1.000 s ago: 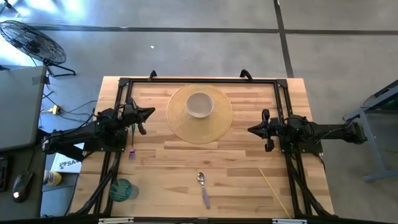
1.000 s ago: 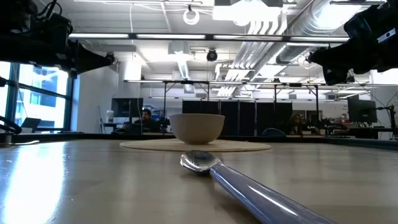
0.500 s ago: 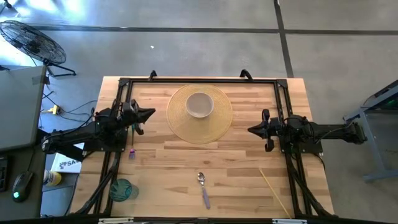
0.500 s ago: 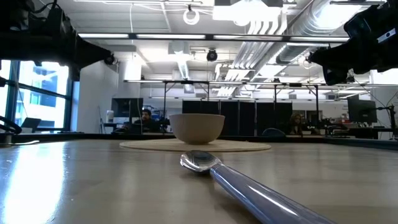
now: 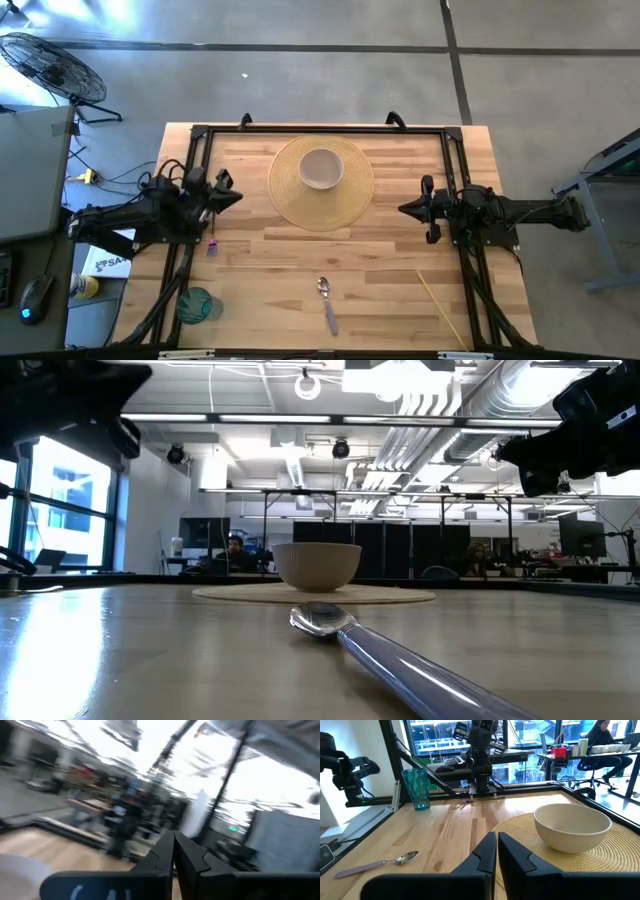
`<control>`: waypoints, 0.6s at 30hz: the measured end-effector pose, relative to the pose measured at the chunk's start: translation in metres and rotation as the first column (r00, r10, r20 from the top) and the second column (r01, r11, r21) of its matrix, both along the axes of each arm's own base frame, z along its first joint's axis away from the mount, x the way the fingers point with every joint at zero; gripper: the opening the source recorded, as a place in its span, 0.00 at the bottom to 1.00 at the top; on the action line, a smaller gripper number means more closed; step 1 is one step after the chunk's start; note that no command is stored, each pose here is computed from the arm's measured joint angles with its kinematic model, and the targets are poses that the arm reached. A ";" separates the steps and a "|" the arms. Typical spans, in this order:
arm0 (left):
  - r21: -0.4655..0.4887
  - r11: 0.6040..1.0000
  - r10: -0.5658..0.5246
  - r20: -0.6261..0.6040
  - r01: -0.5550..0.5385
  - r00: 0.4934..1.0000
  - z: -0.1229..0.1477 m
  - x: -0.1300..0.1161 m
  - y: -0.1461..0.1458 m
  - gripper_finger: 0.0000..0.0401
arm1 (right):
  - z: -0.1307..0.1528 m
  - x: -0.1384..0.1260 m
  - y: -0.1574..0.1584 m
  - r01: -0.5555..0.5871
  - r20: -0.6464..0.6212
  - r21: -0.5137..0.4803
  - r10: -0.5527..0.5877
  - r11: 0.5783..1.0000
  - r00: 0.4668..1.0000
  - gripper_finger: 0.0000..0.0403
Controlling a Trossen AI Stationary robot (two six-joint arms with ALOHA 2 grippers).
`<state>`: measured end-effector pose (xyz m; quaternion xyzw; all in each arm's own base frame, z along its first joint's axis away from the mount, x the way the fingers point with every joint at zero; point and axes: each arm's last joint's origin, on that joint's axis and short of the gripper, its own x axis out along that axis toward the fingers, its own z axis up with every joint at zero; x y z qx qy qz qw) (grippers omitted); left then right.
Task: Pick & Place Utensil
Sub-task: Put the purple spoon into the white bowl
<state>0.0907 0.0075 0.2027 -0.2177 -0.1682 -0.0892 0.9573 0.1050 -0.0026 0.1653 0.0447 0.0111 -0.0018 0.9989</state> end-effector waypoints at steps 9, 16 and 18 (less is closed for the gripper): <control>0.010 0.996 -0.090 -0.041 0.091 0.995 -0.003 0.007 -0.024 0.02 | 0.000 0.000 0.000 0.000 0.000 0.000 0.000 1.000 1.000 0.03; 0.046 0.996 -0.071 -0.157 0.079 0.985 -0.009 0.017 -0.040 0.02 | 0.000 0.000 0.000 0.000 0.000 0.000 0.000 1.000 1.000 0.03; 0.071 0.993 -0.074 -0.205 0.090 0.976 -0.009 0.022 -0.045 0.02 | 0.000 0.000 0.000 0.000 0.000 0.000 0.000 1.000 1.000 0.03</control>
